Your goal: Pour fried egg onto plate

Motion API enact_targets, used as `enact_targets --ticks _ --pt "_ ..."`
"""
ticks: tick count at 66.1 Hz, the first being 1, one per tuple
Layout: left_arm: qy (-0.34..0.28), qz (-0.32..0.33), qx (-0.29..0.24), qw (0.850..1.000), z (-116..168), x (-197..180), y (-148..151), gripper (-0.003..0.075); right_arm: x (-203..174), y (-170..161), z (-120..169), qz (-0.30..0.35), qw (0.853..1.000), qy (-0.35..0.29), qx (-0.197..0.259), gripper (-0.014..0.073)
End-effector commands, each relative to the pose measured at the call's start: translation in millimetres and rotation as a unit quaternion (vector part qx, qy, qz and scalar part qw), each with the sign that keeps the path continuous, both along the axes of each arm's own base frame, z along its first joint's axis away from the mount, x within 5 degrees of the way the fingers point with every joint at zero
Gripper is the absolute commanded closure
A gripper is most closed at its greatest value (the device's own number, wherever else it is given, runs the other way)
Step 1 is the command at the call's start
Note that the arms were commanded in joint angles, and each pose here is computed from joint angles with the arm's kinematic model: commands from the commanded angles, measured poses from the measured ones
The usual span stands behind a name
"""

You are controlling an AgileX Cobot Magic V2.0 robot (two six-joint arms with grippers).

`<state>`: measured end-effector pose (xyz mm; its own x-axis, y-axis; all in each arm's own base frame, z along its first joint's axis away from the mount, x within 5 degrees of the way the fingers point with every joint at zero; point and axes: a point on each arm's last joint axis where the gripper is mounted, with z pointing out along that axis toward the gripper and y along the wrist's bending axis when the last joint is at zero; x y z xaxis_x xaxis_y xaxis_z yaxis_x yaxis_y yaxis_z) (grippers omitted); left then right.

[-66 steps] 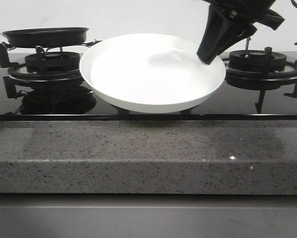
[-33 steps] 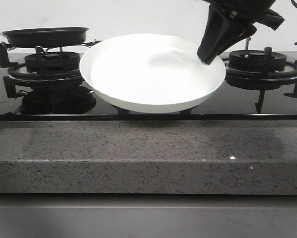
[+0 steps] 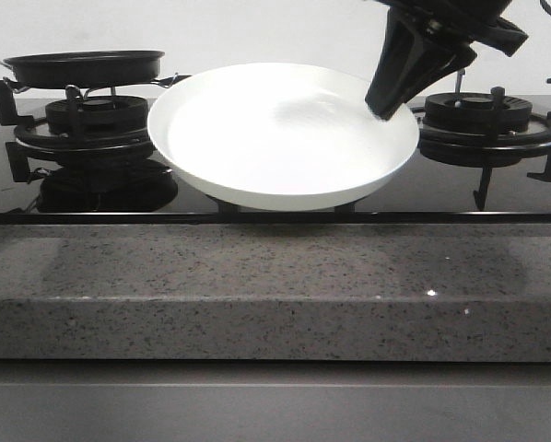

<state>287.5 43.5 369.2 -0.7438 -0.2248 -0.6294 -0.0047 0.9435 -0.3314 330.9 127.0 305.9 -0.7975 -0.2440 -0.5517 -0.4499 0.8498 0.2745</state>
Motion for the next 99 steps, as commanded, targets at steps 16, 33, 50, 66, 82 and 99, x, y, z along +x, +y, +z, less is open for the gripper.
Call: enact_targets --ticks 16,33,50,66,82,99 --pt "-0.036 0.034 -0.217 0.975 -10 54 16 0.0133 -3 0 23 -0.008 0.999 -0.039 0.022 0.0661" --pt "-0.027 0.039 -0.337 0.940 -44 90 20 0.0133 -3 0 23 -0.008 0.999 -0.039 0.022 0.0661" --pt "-0.037 0.038 -0.389 0.920 -58 104 22 0.0134 -3 0 23 -0.008 0.999 -0.039 0.022 0.0661" --pt "-0.044 0.037 -0.397 0.916 -60 107 23 0.0189 -3 0 23 -0.008 0.999 -0.039 0.022 0.0661" --pt "-0.045 0.038 -0.397 0.916 -60 107 23 0.0323 -3 0 23 -0.008 0.999 -0.039 0.022 0.0661" --pt "-0.045 0.037 -0.398 0.915 -60 107 23 0.0446 -3 0 23 -0.008 0.999 -0.039 0.022 0.0661"
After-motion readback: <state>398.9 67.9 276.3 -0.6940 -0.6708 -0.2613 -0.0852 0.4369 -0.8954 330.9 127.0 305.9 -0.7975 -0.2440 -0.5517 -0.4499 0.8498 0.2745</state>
